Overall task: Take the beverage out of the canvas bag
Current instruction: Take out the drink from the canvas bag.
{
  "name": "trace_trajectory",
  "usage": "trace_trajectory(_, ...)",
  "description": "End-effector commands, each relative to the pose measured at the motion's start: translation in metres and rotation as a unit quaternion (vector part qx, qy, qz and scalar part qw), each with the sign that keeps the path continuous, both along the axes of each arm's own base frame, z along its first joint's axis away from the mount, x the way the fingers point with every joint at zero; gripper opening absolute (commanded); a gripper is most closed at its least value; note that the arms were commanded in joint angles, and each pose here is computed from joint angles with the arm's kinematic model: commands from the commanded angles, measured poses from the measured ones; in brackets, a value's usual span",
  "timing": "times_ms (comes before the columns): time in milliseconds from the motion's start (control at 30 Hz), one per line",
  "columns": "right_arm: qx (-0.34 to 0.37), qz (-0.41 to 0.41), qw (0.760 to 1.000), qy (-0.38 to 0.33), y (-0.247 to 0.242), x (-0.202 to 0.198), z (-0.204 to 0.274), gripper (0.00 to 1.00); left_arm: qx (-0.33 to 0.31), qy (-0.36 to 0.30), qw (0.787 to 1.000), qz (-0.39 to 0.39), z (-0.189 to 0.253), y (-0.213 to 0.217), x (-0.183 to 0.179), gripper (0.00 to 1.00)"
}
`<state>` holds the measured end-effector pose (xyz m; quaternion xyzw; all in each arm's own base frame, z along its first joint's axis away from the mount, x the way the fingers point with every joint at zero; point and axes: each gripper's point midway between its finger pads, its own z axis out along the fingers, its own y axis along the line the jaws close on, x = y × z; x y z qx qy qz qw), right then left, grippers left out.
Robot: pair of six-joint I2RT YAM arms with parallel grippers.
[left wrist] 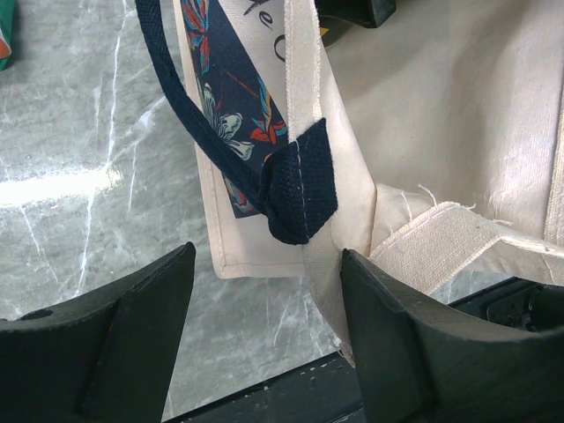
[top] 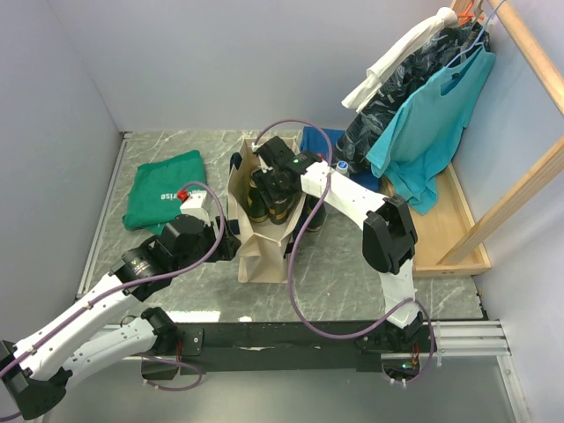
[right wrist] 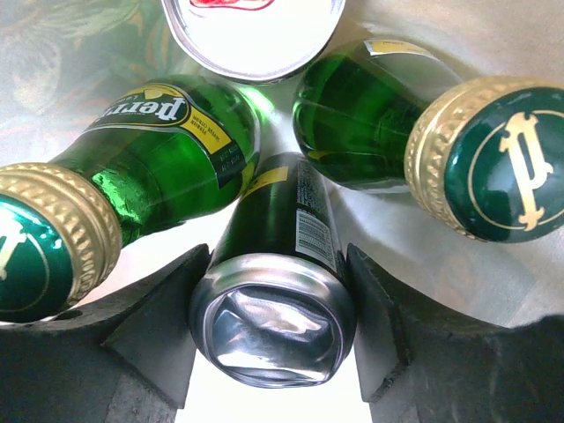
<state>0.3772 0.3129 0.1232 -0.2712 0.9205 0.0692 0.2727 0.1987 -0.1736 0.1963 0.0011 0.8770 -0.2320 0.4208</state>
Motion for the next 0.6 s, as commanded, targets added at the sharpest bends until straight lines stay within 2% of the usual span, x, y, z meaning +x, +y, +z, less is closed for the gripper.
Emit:
trace_trajectory(0, 0.019, 0.0, 0.999, -0.03, -0.001, -0.001, 0.039, 0.59, 0.007, 0.002, 1.0, -0.012, 0.001, -0.001, -0.003, 0.73)
trace_trajectory(100, 0.025, -0.001, 0.999, -0.033, -0.001, -0.001, 0.042, 0.53, 0.008, 0.003, 1.0, -0.012, 0.001, -0.001, -0.003, 0.73)
trace_trajectory(300, 0.027, -0.002, 0.999, -0.036, -0.001, -0.002, 0.046, 0.12, 0.007, 0.001, 1.0, -0.015, 0.002, -0.002, -0.004, 0.73)
trace_trajectory(367, 0.027, -0.003, 0.999, -0.04, -0.001, -0.001, 0.049, 0.03, 0.006, 0.0, 1.0, -0.014, 0.003, -0.001, -0.003, 0.72)
trace_trajectory(400, 0.031, -0.003, 0.998, -0.045, -0.001, -0.001, 0.055, 0.0, 0.006, 0.001, 1.0, -0.014, 0.002, -0.002, -0.004, 0.72)
trace_trajectory(567, 0.048, -0.01, 0.996, -0.075, -0.001, 0.003, 0.078, 0.0, 0.004, -0.001, 1.0, -0.014, 0.003, -0.001, -0.004, 0.72)
